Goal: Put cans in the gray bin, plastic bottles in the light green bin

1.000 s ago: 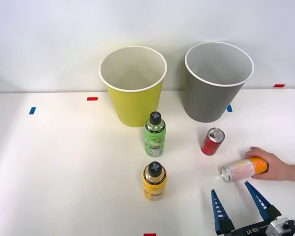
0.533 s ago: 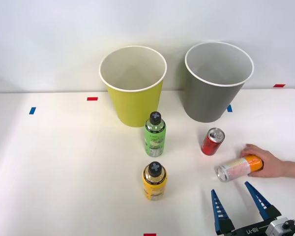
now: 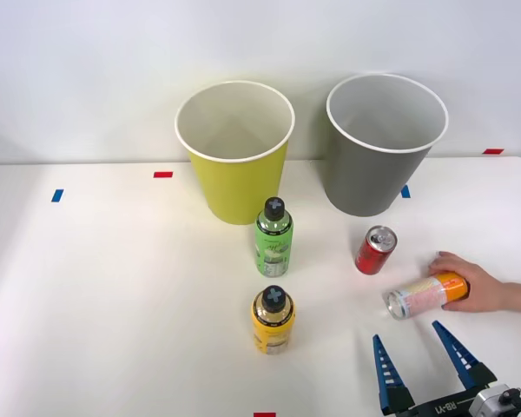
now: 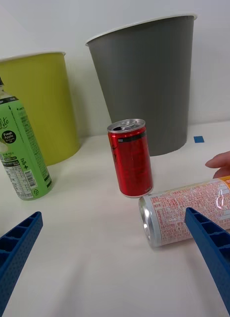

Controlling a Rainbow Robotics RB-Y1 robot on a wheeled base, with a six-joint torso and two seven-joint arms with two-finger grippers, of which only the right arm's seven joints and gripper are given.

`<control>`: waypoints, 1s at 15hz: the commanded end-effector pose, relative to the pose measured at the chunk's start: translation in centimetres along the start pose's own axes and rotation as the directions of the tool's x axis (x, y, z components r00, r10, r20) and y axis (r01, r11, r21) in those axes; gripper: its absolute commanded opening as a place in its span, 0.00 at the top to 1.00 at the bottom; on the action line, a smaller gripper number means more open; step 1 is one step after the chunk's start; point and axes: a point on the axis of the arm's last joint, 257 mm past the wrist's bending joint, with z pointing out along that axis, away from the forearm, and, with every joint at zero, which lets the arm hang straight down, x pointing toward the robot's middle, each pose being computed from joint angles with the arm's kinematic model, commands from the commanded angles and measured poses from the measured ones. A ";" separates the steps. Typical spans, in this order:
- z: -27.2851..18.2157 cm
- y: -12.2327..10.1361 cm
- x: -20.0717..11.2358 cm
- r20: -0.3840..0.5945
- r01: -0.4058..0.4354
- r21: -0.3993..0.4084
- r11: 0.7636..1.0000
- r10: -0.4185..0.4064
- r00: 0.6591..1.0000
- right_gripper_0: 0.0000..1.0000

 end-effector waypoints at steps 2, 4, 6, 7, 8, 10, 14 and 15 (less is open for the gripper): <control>0.0 0.0 0.0 0.000 0.000 0.000 1.000 0.000 1.000 0.00; 0.0 0.0 0.0 0.000 0.000 0.000 1.000 0.000 1.000 0.00; 0.0 0.0 0.0 0.000 0.000 0.000 1.000 0.000 1.000 0.00; 0.0 0.0 0.0 0.000 0.000 0.000 1.000 0.000 1.000 0.00; 0.0 0.0 0.0 0.000 0.000 0.000 1.000 0.000 1.000 0.00; 0.0 0.0 0.0 0.000 0.000 0.000 1.000 0.000 1.000 0.00; 0.0 0.0 0.0 0.000 0.000 0.000 1.000 0.000 1.000 0.00; 0.0 0.0 0.0 0.000 0.000 0.000 1.000 0.000 1.000 0.00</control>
